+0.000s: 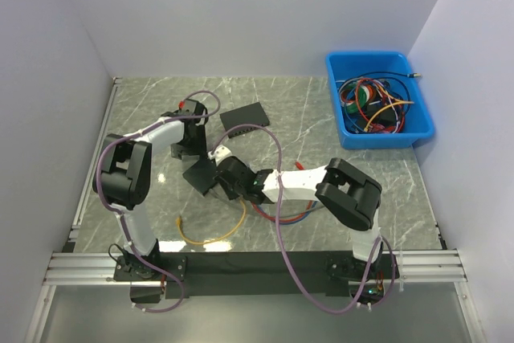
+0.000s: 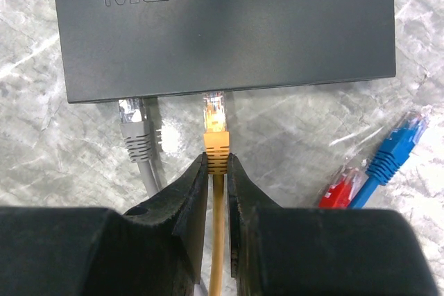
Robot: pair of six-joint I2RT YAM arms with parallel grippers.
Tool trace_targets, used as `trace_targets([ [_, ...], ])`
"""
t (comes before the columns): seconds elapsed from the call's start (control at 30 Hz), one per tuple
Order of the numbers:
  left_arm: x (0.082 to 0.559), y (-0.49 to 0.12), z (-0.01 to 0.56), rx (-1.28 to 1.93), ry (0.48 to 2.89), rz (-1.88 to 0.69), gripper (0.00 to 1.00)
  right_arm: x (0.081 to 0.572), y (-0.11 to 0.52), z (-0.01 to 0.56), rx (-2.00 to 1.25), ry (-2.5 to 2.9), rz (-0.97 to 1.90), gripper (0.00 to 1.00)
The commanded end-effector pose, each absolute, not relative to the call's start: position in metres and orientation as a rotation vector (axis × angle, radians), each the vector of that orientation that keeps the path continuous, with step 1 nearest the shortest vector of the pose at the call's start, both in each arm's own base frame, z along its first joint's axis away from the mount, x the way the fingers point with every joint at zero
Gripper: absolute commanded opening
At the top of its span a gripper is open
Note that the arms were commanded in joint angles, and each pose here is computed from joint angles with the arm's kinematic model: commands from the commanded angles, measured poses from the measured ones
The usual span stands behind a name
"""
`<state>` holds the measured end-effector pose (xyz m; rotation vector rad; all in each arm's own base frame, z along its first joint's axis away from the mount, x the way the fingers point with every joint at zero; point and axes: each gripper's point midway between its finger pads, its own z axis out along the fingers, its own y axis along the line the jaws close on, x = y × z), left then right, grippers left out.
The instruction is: Insert the plug into the switch port
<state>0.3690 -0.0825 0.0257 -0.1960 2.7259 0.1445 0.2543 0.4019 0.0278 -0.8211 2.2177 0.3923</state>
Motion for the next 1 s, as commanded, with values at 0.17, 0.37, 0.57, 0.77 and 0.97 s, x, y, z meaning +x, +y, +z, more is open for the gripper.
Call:
trace_targets([
  [0.17,0.353,-0.111,0.022,-0.105,2.796,0.047,0.68,0.273,0.415,0.071,-0.653,2.054,0.467,0.00],
  [0.37,0.350,-0.120,0.021,-0.064,2.808,0.018,0.68,0.268,0.419,0.071,-0.664,2.037,0.489,0.00],
  [0.57,0.345,-0.137,0.024,-0.004,2.806,-0.051,0.69,0.263,0.421,0.076,-0.671,2.002,0.501,0.00],
  [0.77,0.342,-0.141,0.023,0.016,2.817,-0.049,0.68,0.265,0.425,0.077,-0.646,1.996,0.520,0.00],
  [0.97,0.342,-0.138,0.022,0.013,2.816,-0.027,0.69,0.267,0.428,0.075,-0.642,2.005,0.486,0.00],
])
